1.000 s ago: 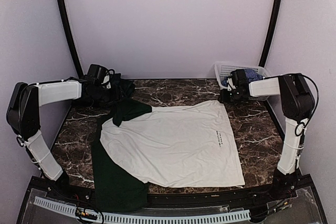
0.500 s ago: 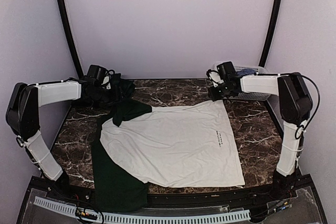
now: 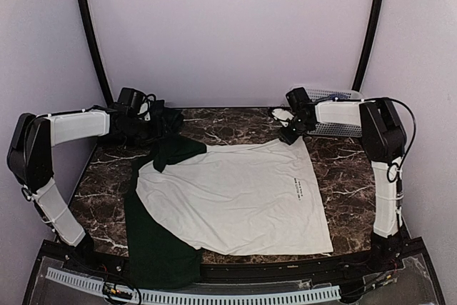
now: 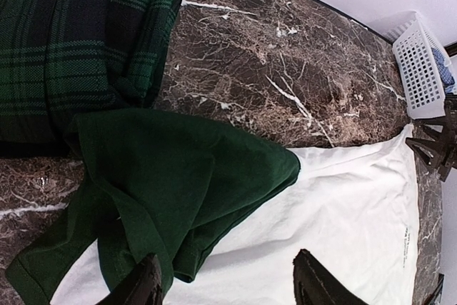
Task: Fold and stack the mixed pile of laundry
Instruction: Pick up the flattened T-shirt from the center of the board.
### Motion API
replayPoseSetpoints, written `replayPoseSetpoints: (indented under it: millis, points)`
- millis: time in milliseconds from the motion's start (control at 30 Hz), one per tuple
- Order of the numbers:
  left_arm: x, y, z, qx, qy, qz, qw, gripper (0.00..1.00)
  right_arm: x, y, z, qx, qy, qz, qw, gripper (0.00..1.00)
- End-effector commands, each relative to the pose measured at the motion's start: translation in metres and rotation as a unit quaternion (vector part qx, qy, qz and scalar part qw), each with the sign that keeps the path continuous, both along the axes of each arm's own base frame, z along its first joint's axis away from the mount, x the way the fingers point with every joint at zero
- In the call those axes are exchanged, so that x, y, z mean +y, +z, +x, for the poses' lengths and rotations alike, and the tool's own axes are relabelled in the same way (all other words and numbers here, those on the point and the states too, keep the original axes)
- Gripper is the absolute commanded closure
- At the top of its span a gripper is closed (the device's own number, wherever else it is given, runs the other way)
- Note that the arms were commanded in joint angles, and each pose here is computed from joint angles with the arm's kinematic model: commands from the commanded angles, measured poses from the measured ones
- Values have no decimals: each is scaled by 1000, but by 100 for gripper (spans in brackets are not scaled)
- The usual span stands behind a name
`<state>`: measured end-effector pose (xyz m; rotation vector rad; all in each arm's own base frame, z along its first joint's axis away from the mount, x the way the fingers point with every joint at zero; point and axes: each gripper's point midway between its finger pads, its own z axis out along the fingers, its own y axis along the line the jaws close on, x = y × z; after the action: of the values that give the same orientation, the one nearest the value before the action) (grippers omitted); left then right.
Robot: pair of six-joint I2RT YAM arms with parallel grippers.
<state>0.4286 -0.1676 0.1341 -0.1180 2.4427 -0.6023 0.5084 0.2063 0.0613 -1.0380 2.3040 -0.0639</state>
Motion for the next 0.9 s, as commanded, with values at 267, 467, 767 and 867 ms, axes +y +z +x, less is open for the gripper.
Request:
replayPoseSetpoints:
  millis: [267,467,767,867]
  points:
    - [2,8,-3,-13,-5,2,1000,38,-6,-26,14,11,33,-48,998,53]
    - [13,6,-4,-7,21,21,1000,38,-2,-30,9,21,44,-39,998,89]
    - [27,-11,-24,18,70,13,997,39,0,0,-1,-1,36,-30,999,100]
    - [27,-26,-27,30,71,13,997,40,-2,2,-2,-5,35,-32,999,100]
